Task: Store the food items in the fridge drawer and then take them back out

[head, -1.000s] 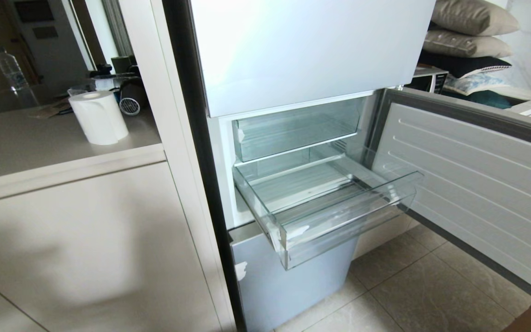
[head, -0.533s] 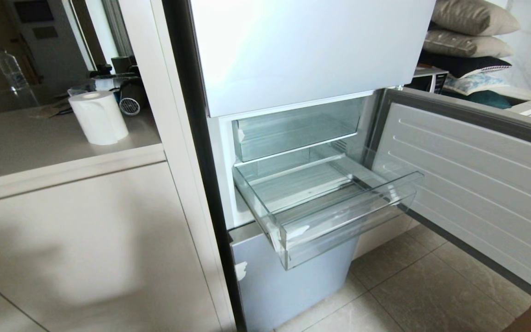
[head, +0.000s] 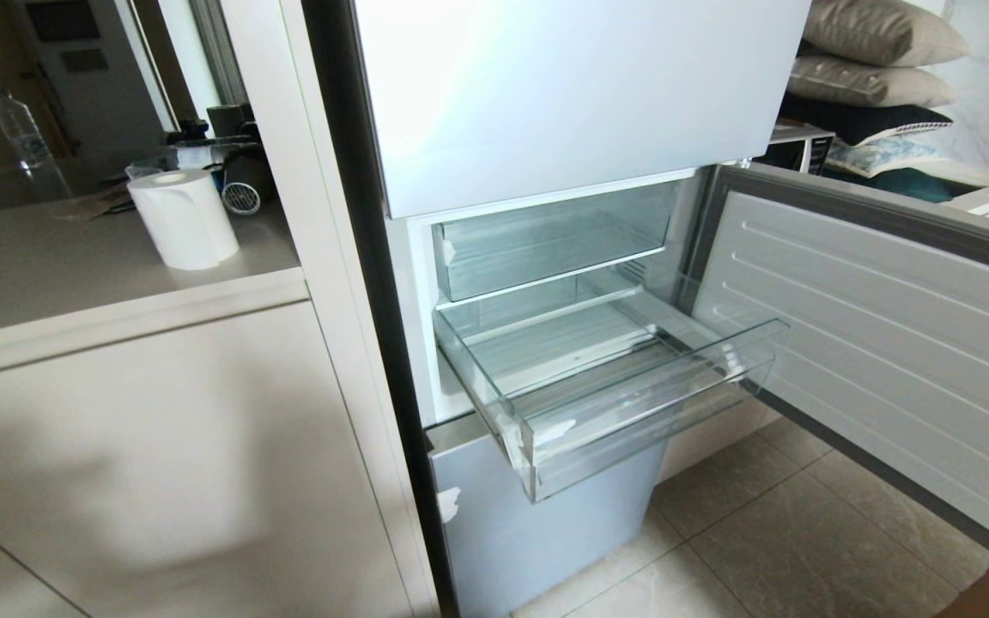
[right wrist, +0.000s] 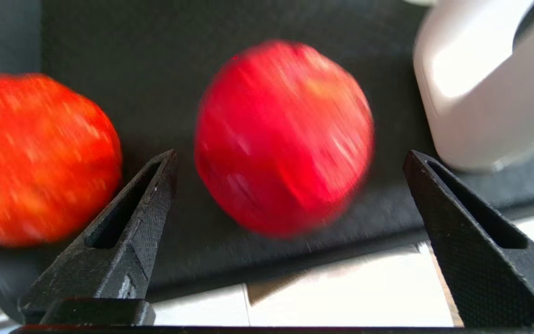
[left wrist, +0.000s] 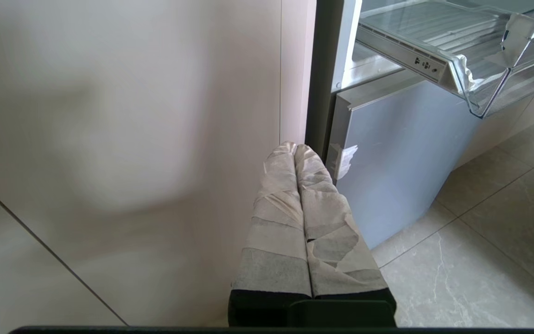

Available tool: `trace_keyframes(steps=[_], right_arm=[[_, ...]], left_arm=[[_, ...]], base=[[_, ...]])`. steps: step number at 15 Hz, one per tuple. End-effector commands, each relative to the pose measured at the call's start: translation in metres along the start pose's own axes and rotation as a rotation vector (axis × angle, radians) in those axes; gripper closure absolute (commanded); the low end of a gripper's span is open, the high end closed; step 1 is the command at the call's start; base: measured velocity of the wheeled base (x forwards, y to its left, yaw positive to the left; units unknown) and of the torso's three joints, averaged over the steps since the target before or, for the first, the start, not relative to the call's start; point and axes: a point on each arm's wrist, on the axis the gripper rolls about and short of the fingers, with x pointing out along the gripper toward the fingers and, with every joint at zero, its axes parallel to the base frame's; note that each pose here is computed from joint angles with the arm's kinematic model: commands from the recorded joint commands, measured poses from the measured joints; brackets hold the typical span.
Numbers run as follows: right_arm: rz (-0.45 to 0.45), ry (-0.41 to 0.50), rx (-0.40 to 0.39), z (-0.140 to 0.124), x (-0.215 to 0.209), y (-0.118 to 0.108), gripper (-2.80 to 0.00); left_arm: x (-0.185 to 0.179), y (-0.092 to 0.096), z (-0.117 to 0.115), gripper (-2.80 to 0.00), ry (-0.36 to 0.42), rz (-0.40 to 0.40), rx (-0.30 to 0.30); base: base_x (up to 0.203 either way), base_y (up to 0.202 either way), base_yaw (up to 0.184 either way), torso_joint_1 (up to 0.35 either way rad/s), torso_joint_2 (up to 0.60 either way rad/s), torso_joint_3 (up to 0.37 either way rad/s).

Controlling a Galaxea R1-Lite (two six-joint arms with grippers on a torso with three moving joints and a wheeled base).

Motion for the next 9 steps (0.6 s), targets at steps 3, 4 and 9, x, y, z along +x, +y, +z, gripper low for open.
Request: trace_keyframes(steps=[3,4,9], right_arm=[[0.005,-0.034,-0.002,0.009,0.012,-0.001,-2.80],[0.004,-0.037,-0.003,0.009,0.015,-0.001,-2.80],[0.013,-0.025,-0.005,0.005,0.025,0.000,-2.80]], left_arm=[[0.000,0.000,0.000,0.00,0.001,0.000,0.000],[0.000,0.000,0.000,0.00,0.001,0.000,0.000],[0.000,0.000,0.000,0.00,0.001,0.000,0.000]], base=[[0.000,0.000,0.000,0.000,0.00,0.000],[0.000,0.000,0.000,0.000,0.00,0.000],[0.000,0.000,0.000,0.000,0.00,0.000]])
